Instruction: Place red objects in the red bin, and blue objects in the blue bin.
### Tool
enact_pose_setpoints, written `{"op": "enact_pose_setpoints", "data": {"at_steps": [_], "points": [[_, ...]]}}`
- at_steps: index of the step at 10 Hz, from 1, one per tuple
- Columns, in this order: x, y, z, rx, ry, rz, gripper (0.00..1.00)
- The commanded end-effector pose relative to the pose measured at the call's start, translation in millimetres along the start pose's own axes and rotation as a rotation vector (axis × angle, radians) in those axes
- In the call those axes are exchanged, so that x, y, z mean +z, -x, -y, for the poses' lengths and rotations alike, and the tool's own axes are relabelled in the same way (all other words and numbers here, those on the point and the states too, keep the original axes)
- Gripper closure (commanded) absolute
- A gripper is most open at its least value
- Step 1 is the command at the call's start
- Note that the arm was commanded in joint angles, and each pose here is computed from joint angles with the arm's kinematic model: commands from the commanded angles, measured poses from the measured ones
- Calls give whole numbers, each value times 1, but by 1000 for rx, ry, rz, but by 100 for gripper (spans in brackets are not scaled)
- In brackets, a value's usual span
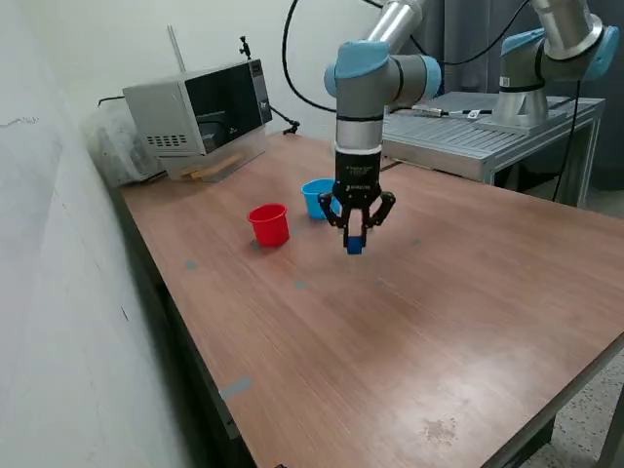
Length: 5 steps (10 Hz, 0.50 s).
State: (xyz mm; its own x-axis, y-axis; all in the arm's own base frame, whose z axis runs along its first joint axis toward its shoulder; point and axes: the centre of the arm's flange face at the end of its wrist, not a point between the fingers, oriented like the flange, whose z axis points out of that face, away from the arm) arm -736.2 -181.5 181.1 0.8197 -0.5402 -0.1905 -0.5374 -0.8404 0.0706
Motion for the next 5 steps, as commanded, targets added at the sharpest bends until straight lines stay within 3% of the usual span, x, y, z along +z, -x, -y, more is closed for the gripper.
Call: {"op": "enact_pose_setpoints", "data": {"at_steps": [1,4,5], "points": [[-64,6,48,96,-132,138,100],[-82,13,138,350,-180,114,100],[-69,16,171,430,-223,75,100]]}}
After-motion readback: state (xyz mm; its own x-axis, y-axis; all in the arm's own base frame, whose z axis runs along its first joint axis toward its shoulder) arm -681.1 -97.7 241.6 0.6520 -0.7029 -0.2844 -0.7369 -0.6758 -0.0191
